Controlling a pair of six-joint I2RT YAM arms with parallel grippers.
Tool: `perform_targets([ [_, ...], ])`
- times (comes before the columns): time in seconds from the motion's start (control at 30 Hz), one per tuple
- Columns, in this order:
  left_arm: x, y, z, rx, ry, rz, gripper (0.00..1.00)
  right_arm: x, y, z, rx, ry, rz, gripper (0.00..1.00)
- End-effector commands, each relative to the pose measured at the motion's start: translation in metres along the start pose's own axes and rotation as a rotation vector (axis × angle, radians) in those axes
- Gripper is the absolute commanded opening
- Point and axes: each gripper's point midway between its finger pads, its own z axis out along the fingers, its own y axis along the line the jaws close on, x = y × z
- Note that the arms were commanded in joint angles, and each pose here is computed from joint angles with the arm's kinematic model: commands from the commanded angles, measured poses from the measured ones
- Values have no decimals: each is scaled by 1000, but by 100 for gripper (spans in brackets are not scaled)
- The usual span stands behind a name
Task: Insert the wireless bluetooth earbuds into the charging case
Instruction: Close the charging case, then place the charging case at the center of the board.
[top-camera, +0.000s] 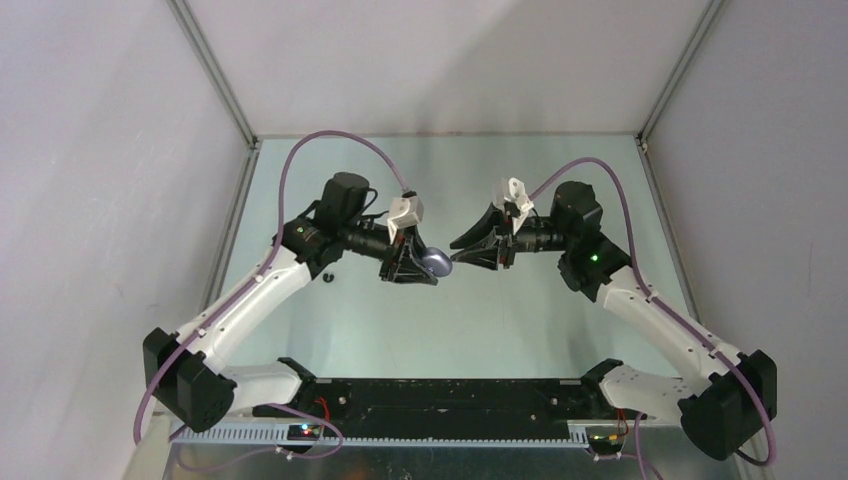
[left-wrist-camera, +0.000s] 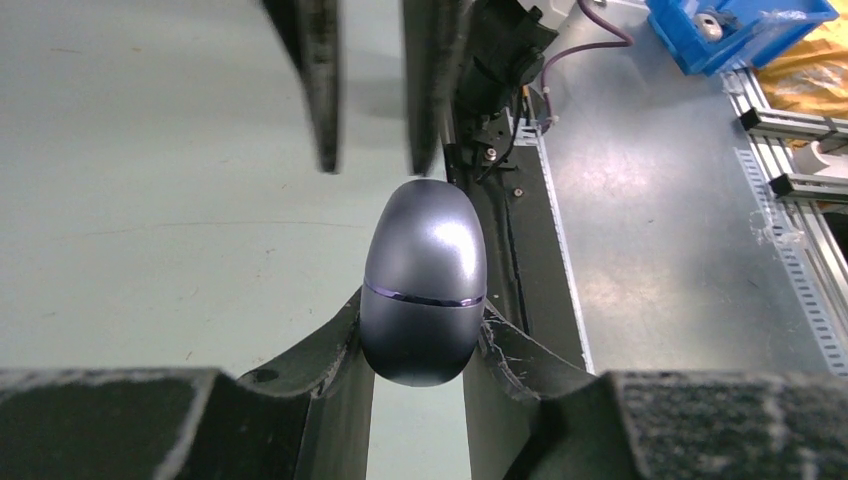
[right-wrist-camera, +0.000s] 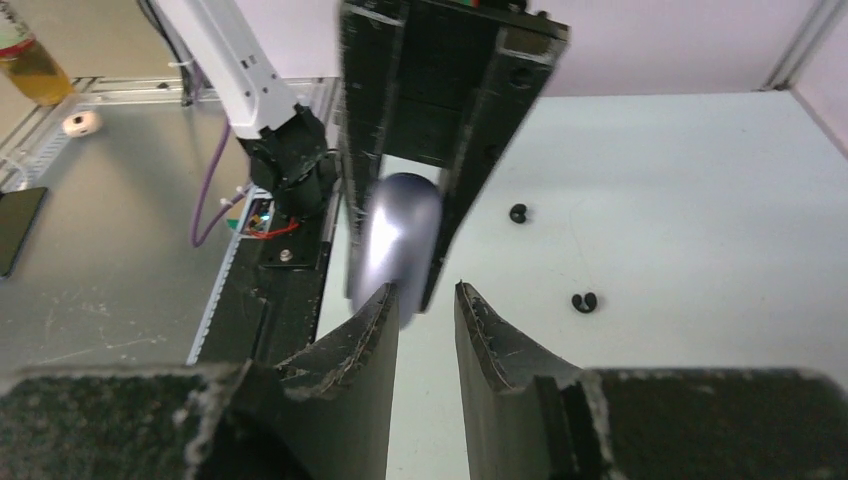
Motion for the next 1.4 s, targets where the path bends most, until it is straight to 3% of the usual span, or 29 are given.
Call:
perform_targets([
  [0.0,-23,13,-2,-64,-36,53,13,-31,17,-4,-75,-51,-69,32],
  [0.23,-25,28,-6,-161,-34,57,13,-40,-14,-25,86,-65,-64,39],
  [0.37,-29,43,-12,-243,-47,51,13,-45,-41,-47,249,-70,-58,64],
  [0.47,-30,59,-21,-323,-56,32,13,-45,-59,-64,355,-66,-54,94],
  [0.5,-32,65,-25,-355,-61,28,13,-43,-65,-70,388,-62,-46,98],
  [0.77,-25,118,-70,-577,-33,-10,12,-32,-84,-90,461,-42,12,99],
  [1.13,34,191,-149,-805,28,-238,12,-24,-90,-98,478,-41,14,99],
  [1.37,88,239,-192,-893,17,-533,11,-21,-94,-104,494,-40,16,99],
])
